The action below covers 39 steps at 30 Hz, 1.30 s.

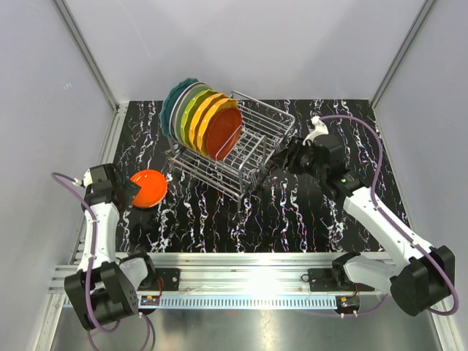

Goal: Load the plates into the dish rack
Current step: Grab a plate with the left arm

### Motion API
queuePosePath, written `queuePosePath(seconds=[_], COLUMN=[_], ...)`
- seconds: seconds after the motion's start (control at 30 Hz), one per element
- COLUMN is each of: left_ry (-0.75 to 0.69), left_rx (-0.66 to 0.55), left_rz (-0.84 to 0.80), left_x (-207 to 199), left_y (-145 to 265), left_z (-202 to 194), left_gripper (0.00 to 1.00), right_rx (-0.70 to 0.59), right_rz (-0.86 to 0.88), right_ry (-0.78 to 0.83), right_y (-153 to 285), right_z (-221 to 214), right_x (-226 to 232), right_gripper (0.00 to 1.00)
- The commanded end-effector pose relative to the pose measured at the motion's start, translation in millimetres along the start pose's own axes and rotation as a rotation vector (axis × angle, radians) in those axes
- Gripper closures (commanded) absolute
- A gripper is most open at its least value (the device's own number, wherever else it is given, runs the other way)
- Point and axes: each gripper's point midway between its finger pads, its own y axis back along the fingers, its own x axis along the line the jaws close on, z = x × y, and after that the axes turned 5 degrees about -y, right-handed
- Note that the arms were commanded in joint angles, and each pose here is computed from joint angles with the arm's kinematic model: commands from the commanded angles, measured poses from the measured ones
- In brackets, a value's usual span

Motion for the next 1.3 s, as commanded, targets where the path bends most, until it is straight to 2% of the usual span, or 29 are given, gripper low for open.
queuePosePath(seconds=[0.0,0.1,0.27,0.4,0.6,0.73,0.83,0.97,1.1,1.27], left_ry=[0.033,0.038,0.038,0.020,0.034,0.056,0.059,0.069,0.072,0.070], left_rx=[-0.011,0.061,0.094,0.105,0.147,0.155,0.164,0.172,0.158,0.137], left_rz=[-0.063,-0.044,-0.047,-0.041,-0.027,-0.033,-0.027,-0.023,-0.033,-0.041], left_x=[-18.4,-18.8,-22.2,-22.6,-20.1,-18.8,-18.3,-16.7,-18.3,-19.3], left_y=[-8.1,-27.1,-43.5,-54.0,-65.7,-70.1,-72.6,-72.2,-67.0,-56.9], left_z=[11.7,-0.9,-6.5,-6.9,-19.0,-26.5,-28.3,-31.7,-28.3,-22.5], left_gripper=[0.17,0.20,0.24,0.38,0.40,0.51,0.63,0.72,0.77,0.77], right_rx=[-0.034,-0.032,-0.020,-0.023,-0.025,-0.028,-0.034,-0.038,-0.042,-0.047], right_rz=[0.069,0.073,0.076,0.078,0.077,0.074,0.075,0.072,0.074,0.080], right_ry=[0.015,0.006,0.001,-0.004,-0.021,-0.027,-0.026,-0.027,-0.025,-0.027], right_y=[9.1,8.7,7.5,6.8,4.1,4.0,5.3,6.0,7.6,9.6], right_z=[11.8,9.8,6.5,7.3,8.3,9.3,10.1,10.5,11.7,13.1], right_x=[6.1,1.6,-1.2,-3.0,-7.2,-9.3,-9.3,-10.6,-10.0,-8.3], right_gripper=[0.53,0.53,0.53,0.53,0.53,0.54,0.55,0.55,0.55,0.55])
